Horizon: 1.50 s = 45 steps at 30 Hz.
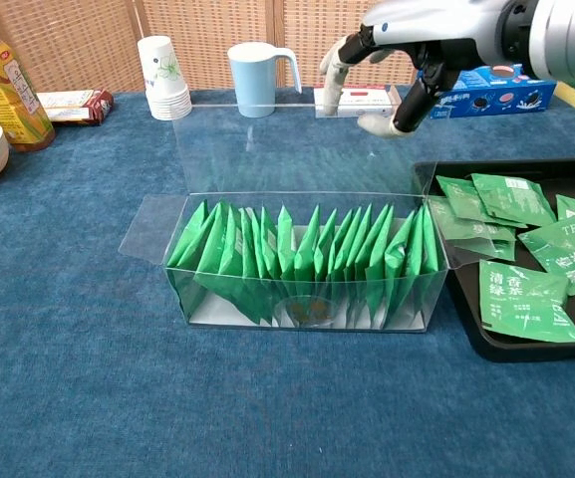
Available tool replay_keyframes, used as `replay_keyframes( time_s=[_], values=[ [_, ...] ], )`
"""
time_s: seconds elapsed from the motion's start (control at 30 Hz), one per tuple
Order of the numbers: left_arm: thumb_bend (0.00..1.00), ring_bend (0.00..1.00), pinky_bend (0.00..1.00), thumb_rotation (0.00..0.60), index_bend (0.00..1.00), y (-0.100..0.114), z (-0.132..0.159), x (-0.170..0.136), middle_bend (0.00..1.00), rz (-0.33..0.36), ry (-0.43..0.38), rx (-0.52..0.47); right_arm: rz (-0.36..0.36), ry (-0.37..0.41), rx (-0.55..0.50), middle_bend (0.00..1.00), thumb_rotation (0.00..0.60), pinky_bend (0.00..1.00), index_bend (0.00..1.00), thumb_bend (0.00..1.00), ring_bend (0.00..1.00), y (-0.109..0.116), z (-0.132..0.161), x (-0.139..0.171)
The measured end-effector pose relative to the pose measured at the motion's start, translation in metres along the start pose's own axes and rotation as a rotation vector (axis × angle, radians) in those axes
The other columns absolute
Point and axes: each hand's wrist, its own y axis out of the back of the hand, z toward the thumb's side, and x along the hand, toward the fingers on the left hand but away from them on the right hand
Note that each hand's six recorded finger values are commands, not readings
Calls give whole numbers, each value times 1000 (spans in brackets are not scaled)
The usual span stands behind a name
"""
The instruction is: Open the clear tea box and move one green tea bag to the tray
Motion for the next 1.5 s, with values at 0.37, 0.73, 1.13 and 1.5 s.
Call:
replay_keyframes(
  time_s=[0.37,0.73,1.13,1.5],
  values=[
    [291,12,263,600,144,2,1,0,86,10,-2,11,66,-6,-74,112,600,0,557,549,22,3,-3,-8],
    [291,4,263,600,144,2,1,0,77,10,-1,11,139,-31,-149,117,600,0,562,551,23,8,-8,-19],
    [290,4,263,600,144,1,0,-1,76,9,1,12,71,-59,-80,32,600,0,279,536,9,9,-20,-35],
    [290,3,263,600,144,2,-2,-4,76,11,3,11,-19,-44,79,0,600,0,119,400,0,-16,-30,-46]
  ],
)
